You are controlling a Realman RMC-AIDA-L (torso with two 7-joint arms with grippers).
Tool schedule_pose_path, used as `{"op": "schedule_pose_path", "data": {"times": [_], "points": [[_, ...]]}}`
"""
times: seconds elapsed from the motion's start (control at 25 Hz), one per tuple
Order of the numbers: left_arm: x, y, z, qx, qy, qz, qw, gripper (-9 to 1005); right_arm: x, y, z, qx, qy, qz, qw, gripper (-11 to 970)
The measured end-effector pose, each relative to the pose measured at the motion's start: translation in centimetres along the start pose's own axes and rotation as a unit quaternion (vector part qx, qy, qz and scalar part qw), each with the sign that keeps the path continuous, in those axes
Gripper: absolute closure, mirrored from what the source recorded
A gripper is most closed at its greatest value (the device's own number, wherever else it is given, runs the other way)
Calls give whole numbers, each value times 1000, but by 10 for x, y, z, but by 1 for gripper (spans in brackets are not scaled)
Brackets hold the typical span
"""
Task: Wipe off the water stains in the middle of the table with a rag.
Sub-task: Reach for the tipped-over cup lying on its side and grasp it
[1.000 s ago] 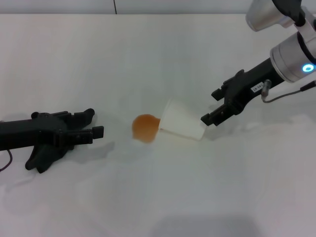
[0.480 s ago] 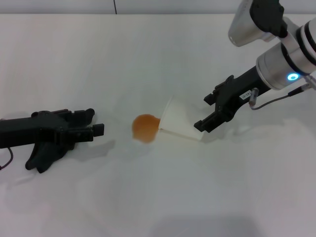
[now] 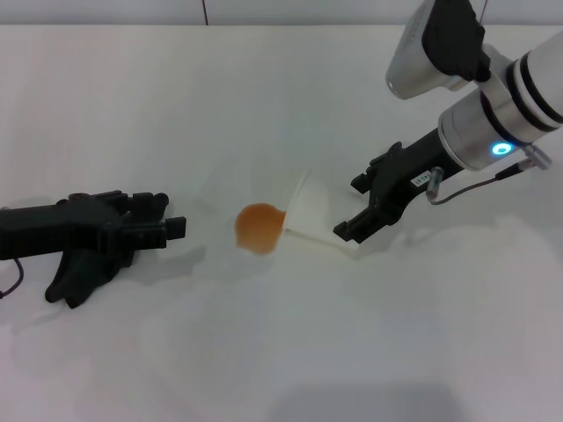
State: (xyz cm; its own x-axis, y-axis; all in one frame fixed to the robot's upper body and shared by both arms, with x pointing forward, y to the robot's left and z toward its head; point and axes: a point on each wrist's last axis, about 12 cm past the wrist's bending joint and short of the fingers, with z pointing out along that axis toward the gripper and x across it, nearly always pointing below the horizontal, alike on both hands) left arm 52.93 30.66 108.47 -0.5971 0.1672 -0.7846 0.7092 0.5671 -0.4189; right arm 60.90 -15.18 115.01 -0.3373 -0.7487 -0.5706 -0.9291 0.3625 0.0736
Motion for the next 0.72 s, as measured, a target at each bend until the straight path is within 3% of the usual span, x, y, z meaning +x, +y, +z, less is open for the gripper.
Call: {"op": "schedule_pose_path", "data": {"times": [0.72], "points": [[-1,0,1,-1,0,1,1000,105,1,1,13,13,10,-10,1000,118]]}}
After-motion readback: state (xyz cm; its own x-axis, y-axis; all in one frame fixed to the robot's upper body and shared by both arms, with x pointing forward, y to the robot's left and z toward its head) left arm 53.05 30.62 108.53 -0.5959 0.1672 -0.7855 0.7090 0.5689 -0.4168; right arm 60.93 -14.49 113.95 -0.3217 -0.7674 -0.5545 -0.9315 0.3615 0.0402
